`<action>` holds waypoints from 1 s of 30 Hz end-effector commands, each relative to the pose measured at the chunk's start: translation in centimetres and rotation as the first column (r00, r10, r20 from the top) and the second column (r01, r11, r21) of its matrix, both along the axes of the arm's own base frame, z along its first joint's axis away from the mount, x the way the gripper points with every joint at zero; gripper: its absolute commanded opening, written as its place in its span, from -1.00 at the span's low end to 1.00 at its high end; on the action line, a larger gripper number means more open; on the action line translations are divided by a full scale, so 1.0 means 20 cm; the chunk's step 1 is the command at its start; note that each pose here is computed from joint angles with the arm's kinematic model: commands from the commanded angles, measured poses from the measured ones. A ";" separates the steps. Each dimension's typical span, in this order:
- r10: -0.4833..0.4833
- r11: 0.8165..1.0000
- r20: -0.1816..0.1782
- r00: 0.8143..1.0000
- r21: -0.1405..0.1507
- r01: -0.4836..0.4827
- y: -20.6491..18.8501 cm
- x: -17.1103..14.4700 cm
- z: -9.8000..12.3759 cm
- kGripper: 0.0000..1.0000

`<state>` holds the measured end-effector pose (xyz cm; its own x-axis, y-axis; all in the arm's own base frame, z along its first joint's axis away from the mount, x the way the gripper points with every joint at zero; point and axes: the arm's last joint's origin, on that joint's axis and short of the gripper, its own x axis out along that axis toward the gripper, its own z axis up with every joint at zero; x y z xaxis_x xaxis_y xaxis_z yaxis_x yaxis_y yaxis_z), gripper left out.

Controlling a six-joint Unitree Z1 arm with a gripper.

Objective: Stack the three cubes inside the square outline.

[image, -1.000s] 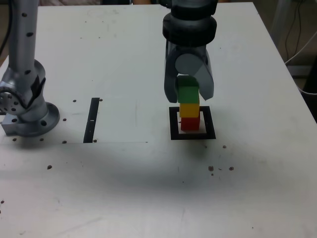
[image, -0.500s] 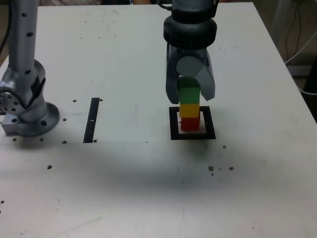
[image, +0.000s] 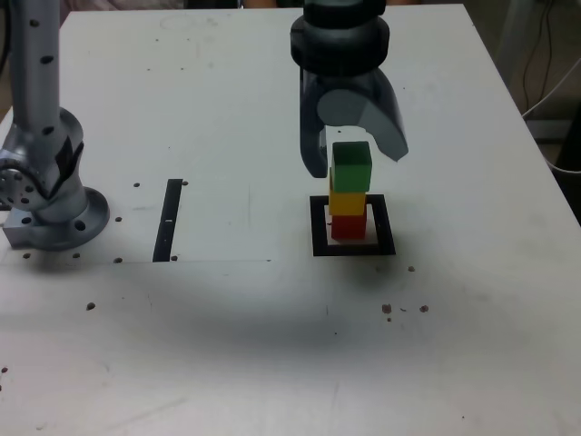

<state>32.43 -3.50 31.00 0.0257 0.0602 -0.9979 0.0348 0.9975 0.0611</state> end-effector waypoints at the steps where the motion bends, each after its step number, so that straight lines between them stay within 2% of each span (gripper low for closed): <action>1: 0.000 1.000 0.030 1.000 -0.002 0.000 0.00 -0.05 0.06 0.99; 8: -0.020 1.000 0.145 0.989 -0.020 0.023 0.00 -0.27 0.25 0.99; 10: -0.024 0.999 0.161 0.987 -0.026 0.029 0.00 -0.35 0.29 0.99; 12: -0.028 0.999 0.151 0.988 -0.030 0.033 0.01 -0.43 0.30 0.99; 14: -0.035 0.999 0.112 0.993 -0.036 0.039 0.02 -0.50 0.30 0.99; 18: -0.067 0.996 -0.014 0.998 -0.058 0.066 0.02 -0.60 0.21 0.99; 21: -0.099 0.993 -0.101 0.990 -0.074 0.092 0.02 -0.65 0.12 0.99; 24: -0.119 0.992 -0.167 0.979 -0.071 0.109 0.03 -0.72 0.05 0.99; 30: -0.113 0.994 -0.215 0.970 -0.025 0.110 0.05 -0.79 -0.03 1.00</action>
